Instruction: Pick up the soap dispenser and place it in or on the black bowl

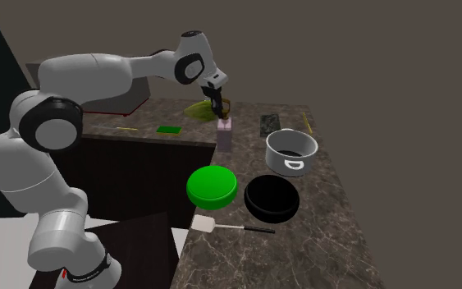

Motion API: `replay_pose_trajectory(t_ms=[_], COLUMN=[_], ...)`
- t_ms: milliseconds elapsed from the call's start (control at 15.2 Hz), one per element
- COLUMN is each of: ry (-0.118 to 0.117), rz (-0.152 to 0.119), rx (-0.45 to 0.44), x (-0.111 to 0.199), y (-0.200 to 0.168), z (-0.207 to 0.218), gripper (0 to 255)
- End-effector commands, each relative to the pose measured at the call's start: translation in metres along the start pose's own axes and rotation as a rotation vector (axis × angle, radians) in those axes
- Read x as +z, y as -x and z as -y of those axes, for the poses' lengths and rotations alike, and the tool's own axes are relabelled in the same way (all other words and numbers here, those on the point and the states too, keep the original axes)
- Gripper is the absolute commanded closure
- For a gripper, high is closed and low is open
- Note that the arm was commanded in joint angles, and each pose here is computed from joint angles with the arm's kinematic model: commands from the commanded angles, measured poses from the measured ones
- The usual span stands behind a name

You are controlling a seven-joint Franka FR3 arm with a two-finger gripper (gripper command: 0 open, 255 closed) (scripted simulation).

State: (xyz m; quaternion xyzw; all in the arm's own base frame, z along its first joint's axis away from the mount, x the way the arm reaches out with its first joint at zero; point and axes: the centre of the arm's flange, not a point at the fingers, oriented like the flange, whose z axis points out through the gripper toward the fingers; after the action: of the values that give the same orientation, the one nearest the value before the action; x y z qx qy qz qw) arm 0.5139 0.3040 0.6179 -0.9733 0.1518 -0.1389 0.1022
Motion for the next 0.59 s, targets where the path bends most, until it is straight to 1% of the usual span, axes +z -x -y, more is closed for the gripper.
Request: replay_pose_trajectory(t_ms=[0,528], ry=[0.000,0.000], rz=[0.000,0.000], rx=[0.000,0.000], x=[-0.011,-0.051], y=[-0.003,-0.013], z=[0.002,0.013], gripper=[255,255])
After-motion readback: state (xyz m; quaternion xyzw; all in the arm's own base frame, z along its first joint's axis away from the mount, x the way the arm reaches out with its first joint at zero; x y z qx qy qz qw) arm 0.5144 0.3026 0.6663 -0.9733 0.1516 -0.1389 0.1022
